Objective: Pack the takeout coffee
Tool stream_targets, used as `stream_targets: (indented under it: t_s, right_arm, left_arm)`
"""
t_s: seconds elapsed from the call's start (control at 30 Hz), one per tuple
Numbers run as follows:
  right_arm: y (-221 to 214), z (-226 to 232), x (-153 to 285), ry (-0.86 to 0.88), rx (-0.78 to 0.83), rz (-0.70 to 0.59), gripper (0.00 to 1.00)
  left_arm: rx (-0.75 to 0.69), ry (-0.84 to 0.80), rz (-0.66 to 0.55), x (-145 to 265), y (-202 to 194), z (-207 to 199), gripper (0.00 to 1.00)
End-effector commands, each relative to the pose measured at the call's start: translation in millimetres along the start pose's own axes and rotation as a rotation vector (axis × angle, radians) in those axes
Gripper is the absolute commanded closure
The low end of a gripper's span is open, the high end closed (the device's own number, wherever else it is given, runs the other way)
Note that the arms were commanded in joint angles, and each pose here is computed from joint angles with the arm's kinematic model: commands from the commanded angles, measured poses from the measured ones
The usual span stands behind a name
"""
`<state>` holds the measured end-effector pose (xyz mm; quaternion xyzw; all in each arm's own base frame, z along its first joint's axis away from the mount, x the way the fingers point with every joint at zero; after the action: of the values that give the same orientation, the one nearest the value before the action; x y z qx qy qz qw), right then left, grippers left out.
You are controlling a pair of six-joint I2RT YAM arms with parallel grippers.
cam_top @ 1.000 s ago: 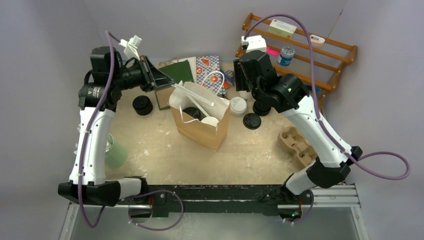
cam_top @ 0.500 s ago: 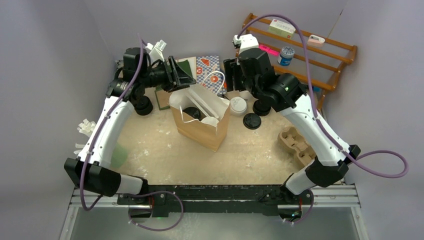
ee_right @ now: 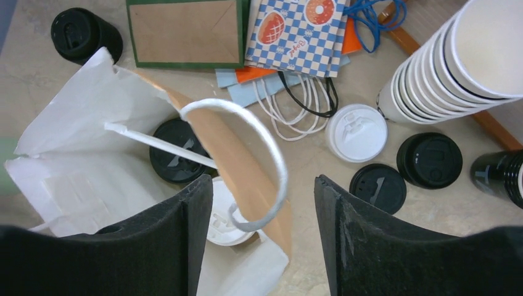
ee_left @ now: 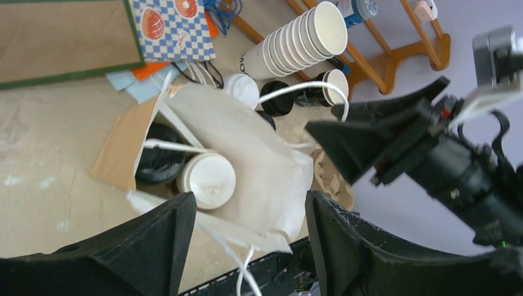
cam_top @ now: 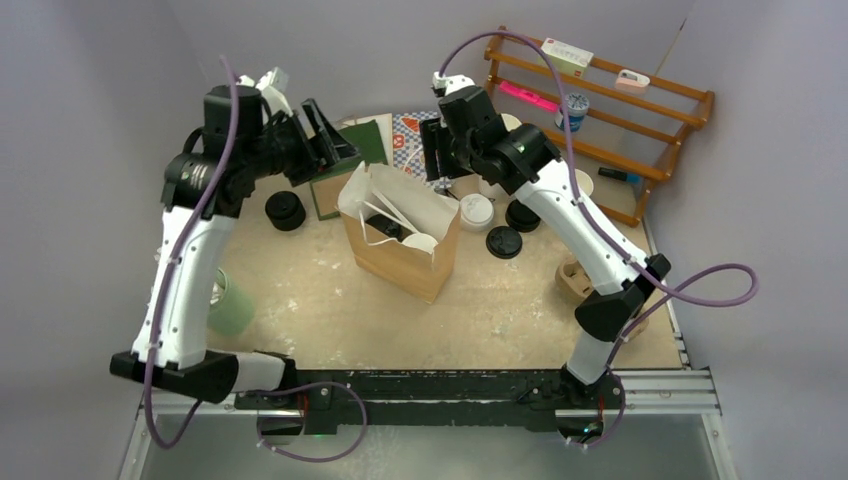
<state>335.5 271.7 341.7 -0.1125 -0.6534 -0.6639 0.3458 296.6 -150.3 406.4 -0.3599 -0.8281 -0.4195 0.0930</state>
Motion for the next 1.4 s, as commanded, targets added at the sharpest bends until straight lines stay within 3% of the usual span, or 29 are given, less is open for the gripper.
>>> stream_targets:
  t_s: [0.0,0.23,0.4,0.5,0.57,0.9,0.93,1.0,1.13,1.2,1.37]
  right_arm:
    - [19,-9,22,0.050,-0.103,-0.042,0.39]
    - [14,0,22,0.119,-0.111,-0.047,0.56]
    - [13,6,24,0.162,-0.116,-0.038,0.58]
    - [11,8,26,0.178,-0.117,-0.038,0.59]
    - [12,8,29,0.183,-0.116,-0.044,0.60]
    - [15,14,34,0.222,-0.105,-0.041,0.63]
    - [15,13,34,0.223,-0.105,-0.040,0.65]
    - [17,15,35,0.228,-0.105,-0.043,0.73]
    - [21,18,40,0.246,-0.105,-0.046,0.91]
    - [24,17,43,0.243,-0.116,-0.057,0.99]
    - [35,7,57,0.206,-0.120,-0.113,1.00]
  left_arm:
    - [0.130,0.098,0.019,40,-27,9,0.33]
    - [0.346,0.054,0.099,65,-70,4,0.35]
    - [0.434,0.008,0.139,70,-87,1,0.35]
    - [0.463,-0.029,0.149,62,-91,2,0.47]
    - [0.473,-0.050,0.145,55,-90,1,0.49]
    - [0.445,-0.135,0.161,19,-92,-33,0.39]
    - [0.438,-0.138,0.170,15,-95,-37,0.40]
    - [0.421,-0.137,0.171,9,-96,-43,0.54]
    - [0.359,-0.087,0.100,8,-78,-44,0.98]
    - [0.336,-0.069,0.080,9,-70,-46,1.00]
    - [0.334,-0.089,0.058,-3,-57,-55,1.00]
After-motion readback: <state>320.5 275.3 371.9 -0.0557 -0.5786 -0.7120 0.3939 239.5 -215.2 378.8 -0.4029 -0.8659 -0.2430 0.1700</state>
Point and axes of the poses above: each gripper's point midway between its finger pads, its own x axis back along the fingers, its own z axis along the line the jaws close on, y = z × x, the point moved 2 cm from there along x, back along the fingers, and after that the axes turned 3 degrees about -x, right-handed, at the moved point
